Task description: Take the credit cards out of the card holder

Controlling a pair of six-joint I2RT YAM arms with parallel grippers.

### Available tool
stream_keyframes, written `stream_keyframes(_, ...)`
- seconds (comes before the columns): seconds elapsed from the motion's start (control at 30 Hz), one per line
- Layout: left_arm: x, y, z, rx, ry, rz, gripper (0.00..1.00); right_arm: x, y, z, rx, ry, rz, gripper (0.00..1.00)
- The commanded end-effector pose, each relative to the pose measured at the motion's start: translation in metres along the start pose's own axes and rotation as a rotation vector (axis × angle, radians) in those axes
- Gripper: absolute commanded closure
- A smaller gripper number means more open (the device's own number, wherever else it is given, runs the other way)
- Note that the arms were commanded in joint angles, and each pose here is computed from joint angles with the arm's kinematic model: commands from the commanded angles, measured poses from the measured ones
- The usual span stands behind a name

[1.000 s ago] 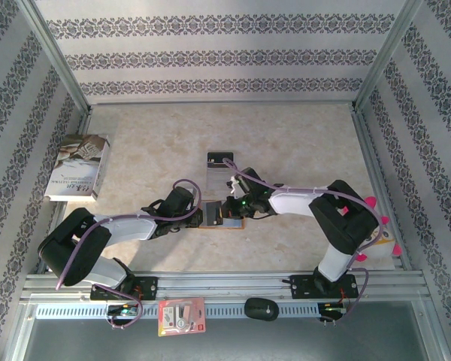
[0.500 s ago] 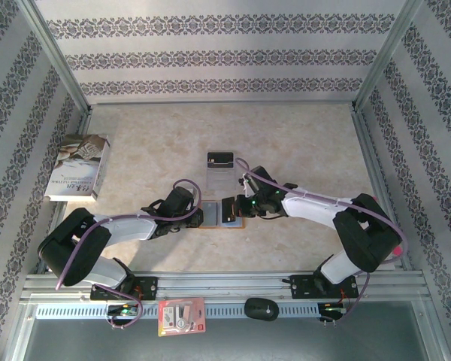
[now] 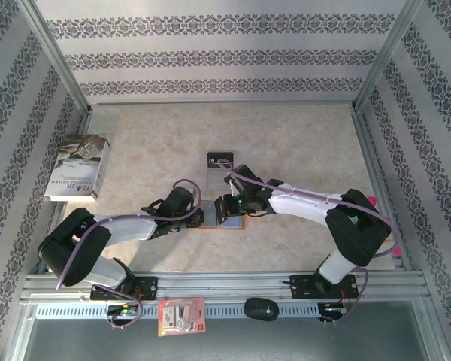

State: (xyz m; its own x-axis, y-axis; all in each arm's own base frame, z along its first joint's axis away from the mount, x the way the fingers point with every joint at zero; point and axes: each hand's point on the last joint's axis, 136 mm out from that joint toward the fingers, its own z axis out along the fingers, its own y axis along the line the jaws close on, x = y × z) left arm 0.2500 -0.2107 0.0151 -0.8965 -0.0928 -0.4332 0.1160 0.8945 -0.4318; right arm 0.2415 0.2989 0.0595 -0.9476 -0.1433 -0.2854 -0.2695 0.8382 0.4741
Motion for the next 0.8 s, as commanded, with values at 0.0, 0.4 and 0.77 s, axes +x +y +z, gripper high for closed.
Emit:
stream_keyframes(0.0,0.063,0.002,0.008,0.029,0.238,0.000,0.80,0.010,-0.003,0.011,0.023,0.043,-0.017,0.84)
stream_keyframes(0.4,0.041,-0.003,-0.008,0.038,0.156,-0.005,0.78,-0.009,-0.015,-0.019,0.029,-0.071,-0.017,1.00)
stream_keyframes(0.77,-0.072,-0.076,-0.107,0.404,-0.307,0.051,0.67,-0.066,0.060,-0.112,-0.352,-0.450,-0.167,1.00)
